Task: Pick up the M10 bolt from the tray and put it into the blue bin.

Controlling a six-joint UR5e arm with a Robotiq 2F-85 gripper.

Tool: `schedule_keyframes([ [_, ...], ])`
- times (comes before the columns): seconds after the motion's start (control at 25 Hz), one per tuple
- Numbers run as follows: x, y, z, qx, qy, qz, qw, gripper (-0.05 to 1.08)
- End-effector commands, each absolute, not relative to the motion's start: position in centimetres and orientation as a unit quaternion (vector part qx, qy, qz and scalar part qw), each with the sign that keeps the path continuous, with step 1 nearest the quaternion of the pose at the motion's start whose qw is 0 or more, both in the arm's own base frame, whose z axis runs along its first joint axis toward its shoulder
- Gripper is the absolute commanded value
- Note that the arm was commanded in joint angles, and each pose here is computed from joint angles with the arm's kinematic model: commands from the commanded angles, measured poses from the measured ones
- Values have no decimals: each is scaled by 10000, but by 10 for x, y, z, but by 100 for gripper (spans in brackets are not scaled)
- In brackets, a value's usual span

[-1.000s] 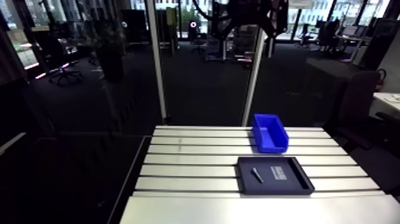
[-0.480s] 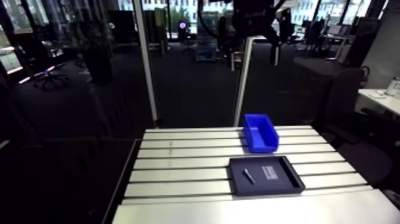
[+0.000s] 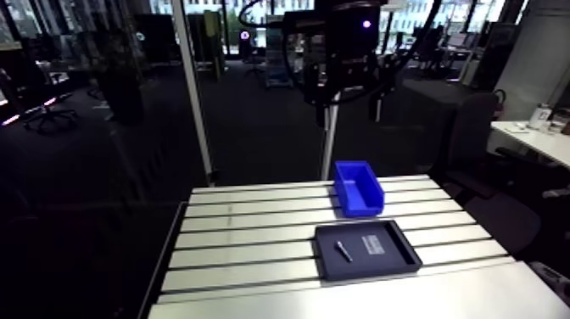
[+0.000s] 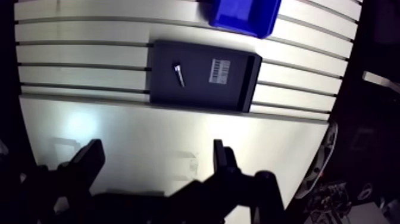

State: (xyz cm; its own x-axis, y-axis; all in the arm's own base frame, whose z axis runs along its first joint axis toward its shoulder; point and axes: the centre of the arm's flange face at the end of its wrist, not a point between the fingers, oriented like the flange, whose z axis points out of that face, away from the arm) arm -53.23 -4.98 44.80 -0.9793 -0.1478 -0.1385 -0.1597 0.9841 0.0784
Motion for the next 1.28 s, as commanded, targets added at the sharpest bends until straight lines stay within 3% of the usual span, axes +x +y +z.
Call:
schedule_keyframes([
  [0.04,-530,-32,409,-970,9932,159,631,1],
  [0.44,-525,-26,351,-1294,9899,122,563,1],
  [0.92,-499,-23,292,-1630,9844,74,659,1],
  [1.28,-491,-15,273,-1610,9854,39,552,1],
])
